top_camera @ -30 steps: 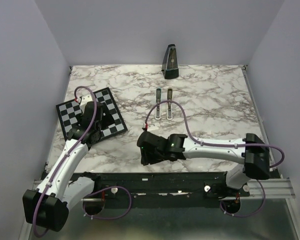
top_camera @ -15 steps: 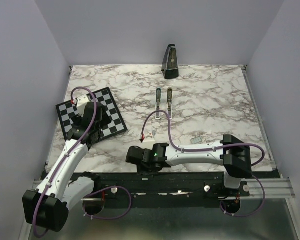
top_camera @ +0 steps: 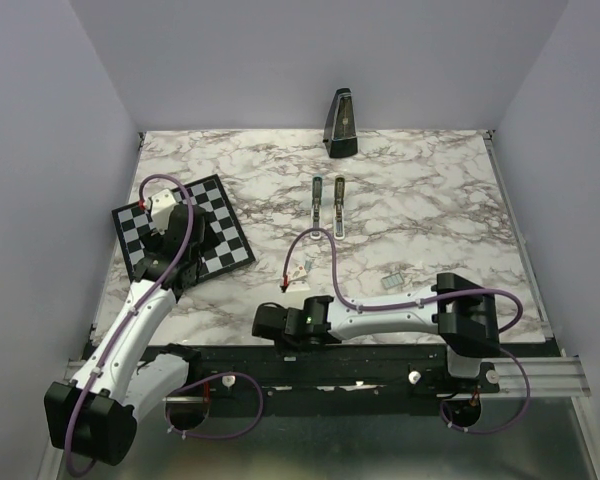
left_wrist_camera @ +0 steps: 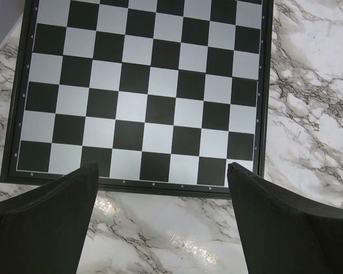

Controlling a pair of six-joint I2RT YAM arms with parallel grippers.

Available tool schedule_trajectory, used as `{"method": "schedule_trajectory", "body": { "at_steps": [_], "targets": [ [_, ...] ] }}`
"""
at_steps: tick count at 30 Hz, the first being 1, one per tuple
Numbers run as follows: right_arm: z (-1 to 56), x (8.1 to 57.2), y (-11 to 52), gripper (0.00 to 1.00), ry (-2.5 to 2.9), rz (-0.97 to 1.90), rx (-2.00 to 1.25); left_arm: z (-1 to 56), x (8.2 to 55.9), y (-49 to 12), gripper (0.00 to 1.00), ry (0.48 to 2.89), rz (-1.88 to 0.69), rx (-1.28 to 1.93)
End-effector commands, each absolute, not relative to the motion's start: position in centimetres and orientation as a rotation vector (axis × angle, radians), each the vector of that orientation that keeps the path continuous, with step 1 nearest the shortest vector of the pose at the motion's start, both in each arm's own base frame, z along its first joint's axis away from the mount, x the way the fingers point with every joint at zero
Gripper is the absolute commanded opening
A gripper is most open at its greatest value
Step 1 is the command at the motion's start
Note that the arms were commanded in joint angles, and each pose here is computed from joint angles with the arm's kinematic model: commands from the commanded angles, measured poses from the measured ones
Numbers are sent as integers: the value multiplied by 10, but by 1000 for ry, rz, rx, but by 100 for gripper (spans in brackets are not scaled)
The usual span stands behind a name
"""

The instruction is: Unload the staples from the stapler

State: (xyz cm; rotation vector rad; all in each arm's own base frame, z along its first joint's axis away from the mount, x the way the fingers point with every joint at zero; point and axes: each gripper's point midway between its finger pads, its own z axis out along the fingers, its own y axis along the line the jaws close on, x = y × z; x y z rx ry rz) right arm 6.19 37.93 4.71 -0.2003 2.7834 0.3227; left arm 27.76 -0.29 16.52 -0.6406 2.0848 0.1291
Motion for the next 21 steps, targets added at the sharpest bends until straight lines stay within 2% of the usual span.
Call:
{"method": "schedule_trajectory", "body": {
  "at_steps": [1, 8, 21],
  "targets": [
    [38, 71, 392, 56, 2733, 285, -197, 164, 273, -2, 99, 2084, 182, -629],
    [15, 71, 393, 55, 2757, 203, -173, 164, 275, -6, 99, 2089, 185, -611],
    [7, 62, 380, 54, 2799, 158, -119, 168, 274, -8, 99, 2071, 170, -606]
  ]
}}
